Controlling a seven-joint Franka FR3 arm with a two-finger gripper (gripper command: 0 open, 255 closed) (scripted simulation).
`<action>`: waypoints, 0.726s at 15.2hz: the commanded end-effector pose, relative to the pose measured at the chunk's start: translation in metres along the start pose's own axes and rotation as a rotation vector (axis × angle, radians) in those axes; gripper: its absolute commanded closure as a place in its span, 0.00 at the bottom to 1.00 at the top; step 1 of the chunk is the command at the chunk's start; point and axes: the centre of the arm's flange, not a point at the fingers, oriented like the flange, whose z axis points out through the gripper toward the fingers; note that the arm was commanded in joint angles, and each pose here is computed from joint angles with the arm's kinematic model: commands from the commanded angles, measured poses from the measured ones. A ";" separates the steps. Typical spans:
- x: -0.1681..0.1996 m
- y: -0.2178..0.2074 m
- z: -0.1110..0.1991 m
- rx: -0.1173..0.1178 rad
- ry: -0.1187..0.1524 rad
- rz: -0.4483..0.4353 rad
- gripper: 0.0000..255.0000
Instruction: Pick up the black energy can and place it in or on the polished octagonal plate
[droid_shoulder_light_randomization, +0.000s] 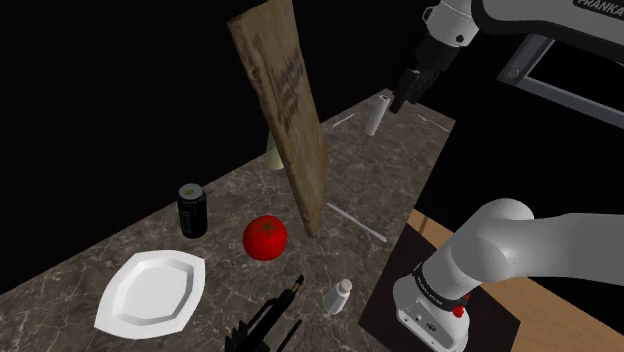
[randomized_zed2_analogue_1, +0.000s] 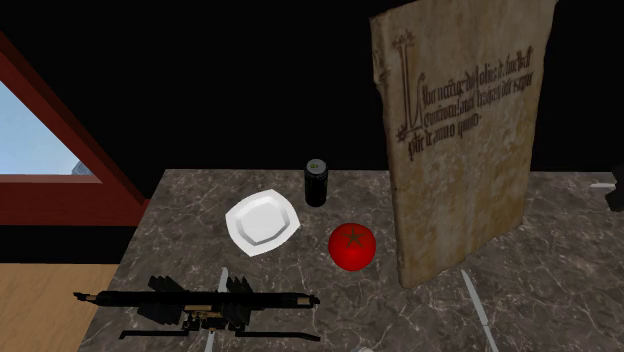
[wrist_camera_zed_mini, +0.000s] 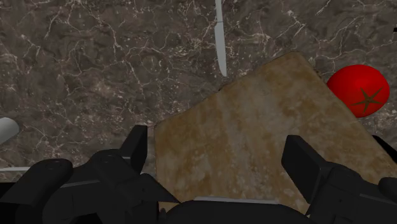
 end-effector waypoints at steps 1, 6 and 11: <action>0.000 0.000 0.000 0.000 0.000 0.000 0.00; 0.027 -0.055 0.026 0.001 -0.018 0.004 0.00; 0.053 -0.111 0.053 0.002 -0.036 0.009 0.00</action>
